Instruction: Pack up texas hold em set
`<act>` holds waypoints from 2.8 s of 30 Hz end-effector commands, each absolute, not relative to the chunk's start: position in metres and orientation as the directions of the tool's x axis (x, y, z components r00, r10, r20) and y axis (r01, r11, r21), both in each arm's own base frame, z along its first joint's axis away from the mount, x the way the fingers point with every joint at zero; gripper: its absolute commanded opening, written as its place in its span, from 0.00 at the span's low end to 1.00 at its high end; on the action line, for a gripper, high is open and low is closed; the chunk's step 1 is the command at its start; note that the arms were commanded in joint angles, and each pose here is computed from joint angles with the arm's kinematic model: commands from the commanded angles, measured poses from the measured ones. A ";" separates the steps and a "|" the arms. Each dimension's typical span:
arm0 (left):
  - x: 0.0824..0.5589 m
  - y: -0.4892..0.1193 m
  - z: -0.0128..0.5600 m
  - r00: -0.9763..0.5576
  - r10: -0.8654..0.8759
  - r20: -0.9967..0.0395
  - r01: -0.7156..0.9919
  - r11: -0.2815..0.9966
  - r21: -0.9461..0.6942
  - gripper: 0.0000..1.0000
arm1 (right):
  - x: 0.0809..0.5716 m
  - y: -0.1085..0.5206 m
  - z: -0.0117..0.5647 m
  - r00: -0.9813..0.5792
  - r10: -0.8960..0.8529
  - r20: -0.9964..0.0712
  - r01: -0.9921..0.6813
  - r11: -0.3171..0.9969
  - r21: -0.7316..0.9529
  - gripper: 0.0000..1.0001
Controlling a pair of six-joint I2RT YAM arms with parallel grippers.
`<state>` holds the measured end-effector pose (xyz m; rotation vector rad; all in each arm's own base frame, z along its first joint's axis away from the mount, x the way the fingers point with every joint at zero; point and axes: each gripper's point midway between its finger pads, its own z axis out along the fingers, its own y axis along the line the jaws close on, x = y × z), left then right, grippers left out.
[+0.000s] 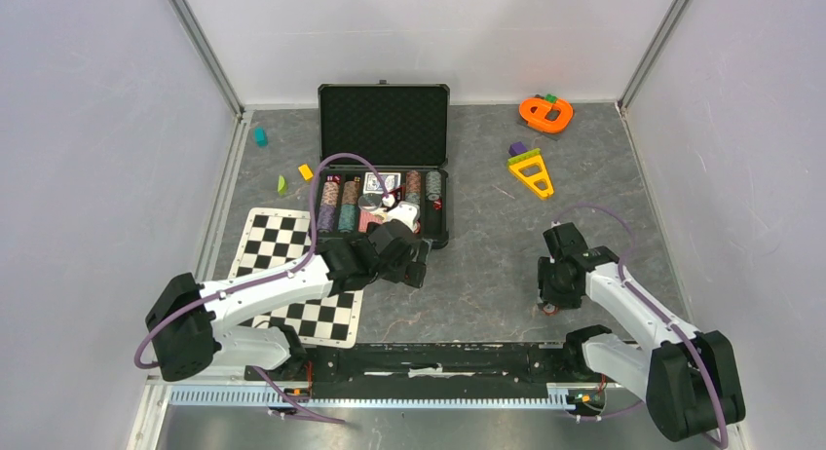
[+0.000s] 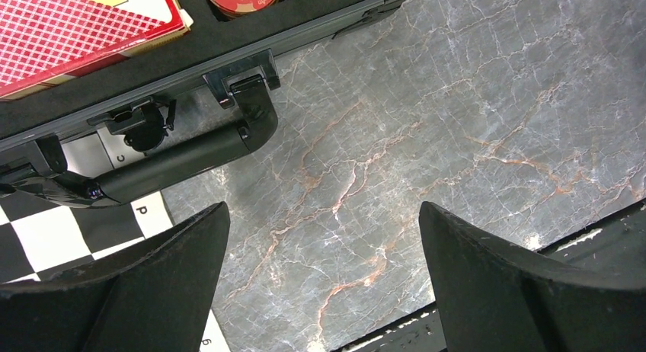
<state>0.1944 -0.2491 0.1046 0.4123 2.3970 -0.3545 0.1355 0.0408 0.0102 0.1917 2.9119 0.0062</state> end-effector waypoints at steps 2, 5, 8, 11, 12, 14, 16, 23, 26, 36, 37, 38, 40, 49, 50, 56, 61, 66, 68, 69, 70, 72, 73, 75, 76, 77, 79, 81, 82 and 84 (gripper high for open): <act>0.202 -0.246 0.115 -0.706 0.146 -0.693 0.349 0.923 -0.161 1.00 | 0.131 0.048 0.004 -0.966 0.160 -0.203 0.150 0.987 0.065 0.45; 0.201 -0.245 0.114 -0.707 0.143 -0.693 0.346 0.924 -0.162 1.00 | 0.134 0.052 0.007 -0.965 0.159 -0.208 0.144 0.986 0.082 0.41; 0.201 -0.244 0.115 -0.705 0.140 -0.695 0.344 0.925 -0.162 1.00 | 0.137 0.061 0.009 -0.965 0.158 -0.208 0.133 0.983 0.130 0.40; 0.202 -0.243 0.115 -0.706 0.138 -0.695 0.342 0.926 -0.163 1.00 | 0.142 0.074 0.014 -0.963 0.162 -0.216 0.122 0.975 0.188 0.40; 0.202 -0.243 0.115 -0.705 0.138 -0.695 0.341 0.926 -0.162 1.00 | 0.145 0.079 0.017 -0.962 0.162 -0.221 0.117 0.972 0.205 0.40; 0.202 -0.243 0.115 -0.706 0.141 -0.694 0.343 0.926 -0.160 1.00 | 0.152 0.089 0.025 -0.960 0.150 -0.235 0.096 0.969 0.228 0.40; 0.203 -0.243 0.116 -0.704 0.142 -0.696 0.343 0.926 -0.159 1.00 | 0.158 0.099 0.033 -0.959 0.134 -0.250 0.074 0.969 0.236 0.40; 0.206 -0.239 0.118 -0.704 0.132 -0.698 0.332 0.930 -0.159 1.00 | 0.179 0.122 0.054 -0.950 0.088 -0.299 0.014 0.970 0.243 0.41; 0.206 -0.239 0.117 -0.707 0.125 -0.696 0.328 0.930 -0.167 1.00 | 0.185 0.135 0.055 -0.949 0.069 -0.307 -0.011 0.968 0.251 0.40; 0.220 -0.205 0.116 -0.726 0.035 -0.687 0.227 0.955 -0.192 1.00 | 0.221 0.189 0.077 -0.930 -0.006 -0.368 -0.115 0.954 0.276 0.40; 0.222 -0.201 0.114 -0.728 0.023 -0.685 0.213 0.957 -0.195 1.00 | 0.224 0.194 0.079 -0.928 -0.010 -0.372 -0.123 0.952 0.282 0.40; 0.223 -0.198 0.114 -0.729 0.012 -0.685 0.203 0.959 -0.199 1.00 | 0.225 0.198 0.079 -0.929 -0.017 -0.370 -0.130 0.950 0.283 0.40; 0.225 -0.191 0.114 -0.731 -0.009 -0.683 0.182 0.961 -0.207 1.00 | 0.229 0.207 0.080 -0.926 -0.027 -0.376 -0.144 0.947 0.288 0.40; 0.239 -0.158 0.125 -0.698 -0.117 -0.707 0.085 0.966 -0.244 1.00 | 0.265 0.264 0.113 -0.894 -0.061 -0.445 -0.226 0.917 0.328 0.39; 0.240 -0.156 0.126 -0.696 -0.123 -0.708 0.081 0.966 -0.247 1.00 | 0.270 0.272 0.116 -0.890 -0.062 -0.451 -0.232 0.914 0.333 0.39; 0.243 -0.149 0.129 -0.687 -0.149 -0.711 0.063 0.963 -0.262 1.00 | 0.302 0.315 0.126 -0.874 -0.067 -0.481 -0.264 0.897 0.355 0.39; 0.243 -0.149 0.128 -0.689 -0.156 -0.708 0.058 0.961 -0.269 1.00 | 0.322 0.343 0.119 -0.867 -0.085 -0.491 -0.280 0.898 0.339 0.38; 0.243 -0.148 0.125 -0.692 -0.162 -0.704 0.052 0.961 -0.272 1.00 | 0.328 0.354 0.098 -0.881 -0.089 -0.464 -0.267 0.904 0.333 0.38; 0.243 -0.147 0.125 -0.687 -0.169 -0.706 0.047 0.960 -0.275 1.00 | 0.326 0.356 0.091 -0.885 -0.096 -0.456 -0.268 0.905 0.329 0.39; 0.242 -0.146 0.125 -0.687 -0.169 -0.707 0.047 0.960 -0.275 1.00 | 0.326 0.357 0.089 -0.885 -0.095 -0.456 -0.266 0.907 0.328 0.42; 0.242 -0.145 0.126 -0.685 -0.171 -0.708 0.045 0.960 -0.275 1.00 | 0.325 0.358 0.087 -0.886 -0.096 -0.454 -0.266 0.907 0.326 0.45; 0.242 -0.144 0.126 -0.682 -0.173 -0.710 0.042 0.961 -0.275 1.00 | 0.326 0.358 0.085 -0.887 -0.091 -0.453 -0.261 0.908 0.327 0.50; 0.242 -0.144 0.126 -0.681 -0.176 -0.711 0.040 0.960 -0.276 1.00 | 0.327 0.359 0.086 -0.885 -0.089 -0.456 -0.261 0.907 0.329 0.52; 0.242 -0.143 0.125 -0.683 -0.175 -0.709 0.039 0.961 -0.275 1.00 | 0.328 0.361 0.088 -0.882 -0.084 -0.463 -0.262 0.906 0.334 0.55; 0.242 -0.143 0.125 -0.682 -0.176 -0.709 0.038 0.961 -0.275 1.00 | 0.329 0.362 0.089 -0.881 -0.083 -0.467 -0.263 0.905 0.335 0.56; 0.242 -0.143 0.125 -0.682 -0.178 -0.709 0.036 0.961 -0.276 1.00 | 0.330 0.363 0.091 -0.879 -0.081 -0.471 -0.264 0.903 0.337 0.59; 0.242 -0.142 0.125 -0.680 -0.180 -0.711 0.034 0.960 -0.277 1.00 | 0.332 0.363 0.098 -0.872 -0.077 -0.483 -0.268 0.902 0.339 0.69; 0.242 -0.141 0.126 -0.677 -0.183 -0.713 0.032 0.960 -0.277 1.00 | 0.334 0.363 0.105 -0.863 -0.075 -0.500 -0.273 0.901 0.337 0.73; 0.243 -0.141 0.128 -0.674 -0.186 -0.715 0.029 0.961 -0.277 1.00 | 0.337 0.360 0.110 -0.854 -0.073 -0.515 -0.274 0.905 0.325 0.74; 0.244 -0.139 0.130 -0.667 -0.192 -0.720 0.023 0.960 -0.278 1.00 | 0.342 0.356 0.124 -0.827 -0.079 -0.556 -0.291 0.907 0.304 0.76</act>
